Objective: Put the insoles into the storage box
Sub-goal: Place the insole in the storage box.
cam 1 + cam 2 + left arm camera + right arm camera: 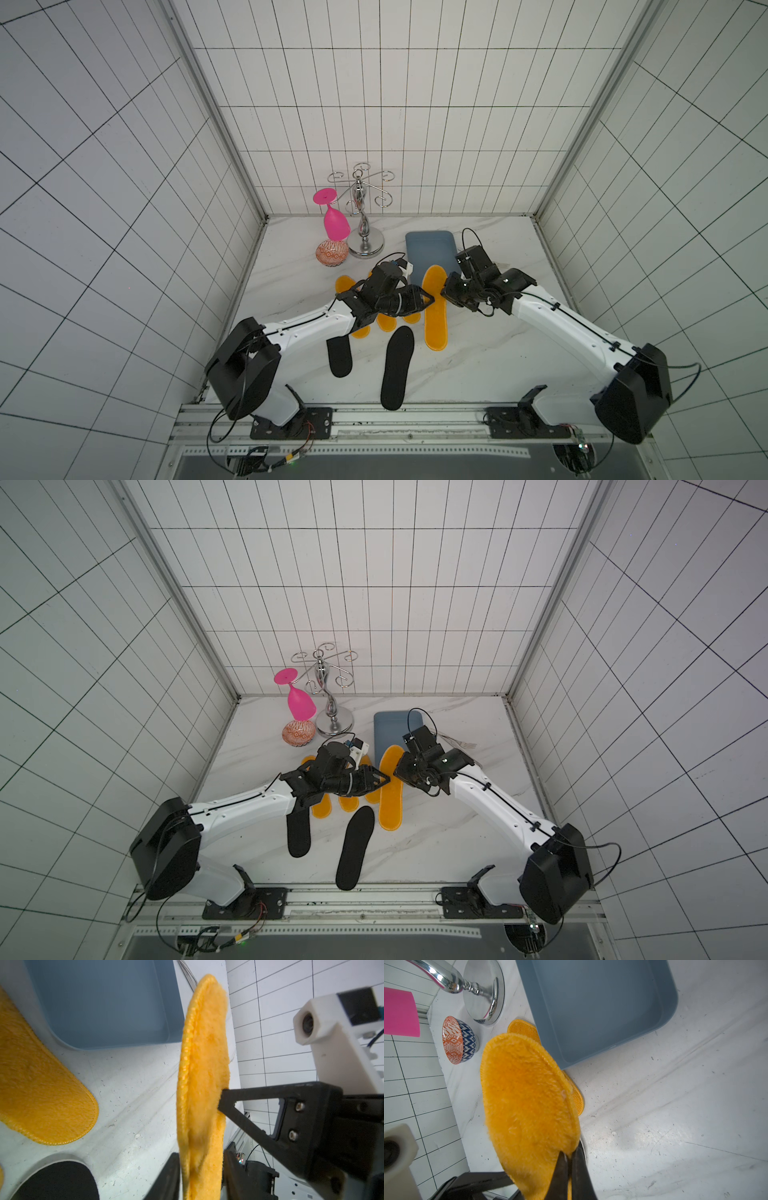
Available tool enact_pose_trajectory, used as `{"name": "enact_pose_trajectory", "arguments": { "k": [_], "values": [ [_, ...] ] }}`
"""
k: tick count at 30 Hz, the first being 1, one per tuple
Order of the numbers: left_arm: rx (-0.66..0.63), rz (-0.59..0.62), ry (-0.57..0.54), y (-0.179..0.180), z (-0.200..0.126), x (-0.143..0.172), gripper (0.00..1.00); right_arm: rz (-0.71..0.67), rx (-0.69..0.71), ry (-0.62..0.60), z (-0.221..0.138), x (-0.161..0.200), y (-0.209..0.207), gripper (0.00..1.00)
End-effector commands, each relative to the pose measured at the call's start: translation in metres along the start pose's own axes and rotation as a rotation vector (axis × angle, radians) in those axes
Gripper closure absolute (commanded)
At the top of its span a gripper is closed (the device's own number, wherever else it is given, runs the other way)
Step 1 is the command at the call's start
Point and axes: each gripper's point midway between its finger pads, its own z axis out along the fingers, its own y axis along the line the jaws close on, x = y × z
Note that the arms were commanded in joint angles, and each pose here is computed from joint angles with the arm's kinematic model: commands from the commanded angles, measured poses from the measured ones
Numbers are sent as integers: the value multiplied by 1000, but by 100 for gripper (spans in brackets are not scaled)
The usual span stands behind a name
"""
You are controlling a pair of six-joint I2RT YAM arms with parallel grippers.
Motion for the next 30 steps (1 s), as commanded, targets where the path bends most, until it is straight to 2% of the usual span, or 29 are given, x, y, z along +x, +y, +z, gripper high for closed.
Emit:
{"name": "enact_pose_trajectory", "arguments": {
  "k": [1, 5, 9, 12, 14, 15, 21, 26, 30],
  "values": [
    [27, 37, 11, -10, 3, -2, 75, -8, -52, -20, -13, -10, 14, 100],
    [41, 46, 17, -17, 2, -3, 100, -7, -43, -18, -11, -10, 9, 100],
    [36, 56, 27, -17, 4, -3, 100, -15, -52, -16, -13, -10, 10, 98],
    [32, 72, 25, -17, 5, -7, 100, -27, -52, -24, -17, -14, 7, 80],
    [36, 77, 13, -17, 5, -18, 100, -36, -38, -38, -22, -18, 1, 64],
    [40, 77, 9, -17, 5, -23, 100, -39, -31, -42, -24, -20, -3, 60],
    [42, 76, -34, -3, 11, -72, 100, -50, -1, -92, -49, -37, -25, 48],
    [51, 64, -52, 10, 27, -115, 100, -85, 15, -114, -63, -46, -32, 44],
    [8, 60, -48, 30, 45, -140, 100, -100, 26, -114, -66, -51, -38, 41]
  ]
}}
